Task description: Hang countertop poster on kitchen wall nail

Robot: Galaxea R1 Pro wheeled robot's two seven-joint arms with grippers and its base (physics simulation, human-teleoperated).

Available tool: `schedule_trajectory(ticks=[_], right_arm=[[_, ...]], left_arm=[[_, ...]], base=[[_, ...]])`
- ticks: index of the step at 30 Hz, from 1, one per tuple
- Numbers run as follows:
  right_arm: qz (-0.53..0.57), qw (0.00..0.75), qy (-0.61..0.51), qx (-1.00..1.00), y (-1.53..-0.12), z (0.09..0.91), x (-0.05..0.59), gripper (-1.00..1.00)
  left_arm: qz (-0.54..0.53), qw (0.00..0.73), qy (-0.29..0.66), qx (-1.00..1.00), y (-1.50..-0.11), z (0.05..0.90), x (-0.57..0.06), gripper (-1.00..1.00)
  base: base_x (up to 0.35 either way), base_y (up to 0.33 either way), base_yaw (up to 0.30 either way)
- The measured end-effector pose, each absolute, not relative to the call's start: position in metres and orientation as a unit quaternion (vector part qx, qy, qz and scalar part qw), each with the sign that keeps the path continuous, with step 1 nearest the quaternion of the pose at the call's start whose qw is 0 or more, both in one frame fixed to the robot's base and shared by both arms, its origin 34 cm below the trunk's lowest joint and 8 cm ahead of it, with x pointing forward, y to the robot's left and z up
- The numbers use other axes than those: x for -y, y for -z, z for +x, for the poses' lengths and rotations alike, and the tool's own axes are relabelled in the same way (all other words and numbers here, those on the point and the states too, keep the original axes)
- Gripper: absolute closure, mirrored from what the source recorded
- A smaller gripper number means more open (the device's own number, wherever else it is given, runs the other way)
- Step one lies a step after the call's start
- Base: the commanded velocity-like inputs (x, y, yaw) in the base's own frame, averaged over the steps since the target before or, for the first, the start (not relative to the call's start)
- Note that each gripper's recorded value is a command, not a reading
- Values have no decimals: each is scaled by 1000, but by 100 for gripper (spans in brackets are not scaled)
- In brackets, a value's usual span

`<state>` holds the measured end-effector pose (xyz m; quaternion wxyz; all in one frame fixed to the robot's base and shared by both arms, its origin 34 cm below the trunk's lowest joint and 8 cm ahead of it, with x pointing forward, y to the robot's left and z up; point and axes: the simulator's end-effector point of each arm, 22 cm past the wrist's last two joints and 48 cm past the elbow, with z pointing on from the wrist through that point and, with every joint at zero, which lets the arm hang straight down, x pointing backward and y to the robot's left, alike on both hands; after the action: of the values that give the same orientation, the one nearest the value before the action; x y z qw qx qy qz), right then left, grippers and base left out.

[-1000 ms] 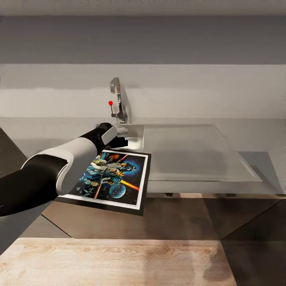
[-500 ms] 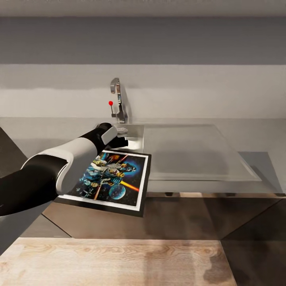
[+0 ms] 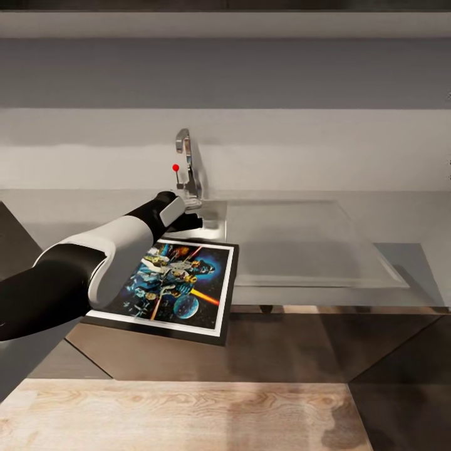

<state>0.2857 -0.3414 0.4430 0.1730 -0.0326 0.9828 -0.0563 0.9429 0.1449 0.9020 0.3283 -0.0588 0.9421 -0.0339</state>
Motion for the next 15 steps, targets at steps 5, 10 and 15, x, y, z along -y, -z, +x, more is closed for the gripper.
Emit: schedule_trajectory(ticks=[5,10,15], right_arm=[[-32,177,56,-982,-444,289,341,-100],[-32,181,57,-981,-445,292,341,-100],[-32,185,57,-981,-447,295,342,-100]], left_arm=[[-54,368,49,-927,-942,958,-137,-100],[-51,403,62,-912,-979,968,-130,-100],[-42,420,75,-904,-1013,971,-124,-100]], base=[[0,0,0],[0,0,0],[0,0,0]])
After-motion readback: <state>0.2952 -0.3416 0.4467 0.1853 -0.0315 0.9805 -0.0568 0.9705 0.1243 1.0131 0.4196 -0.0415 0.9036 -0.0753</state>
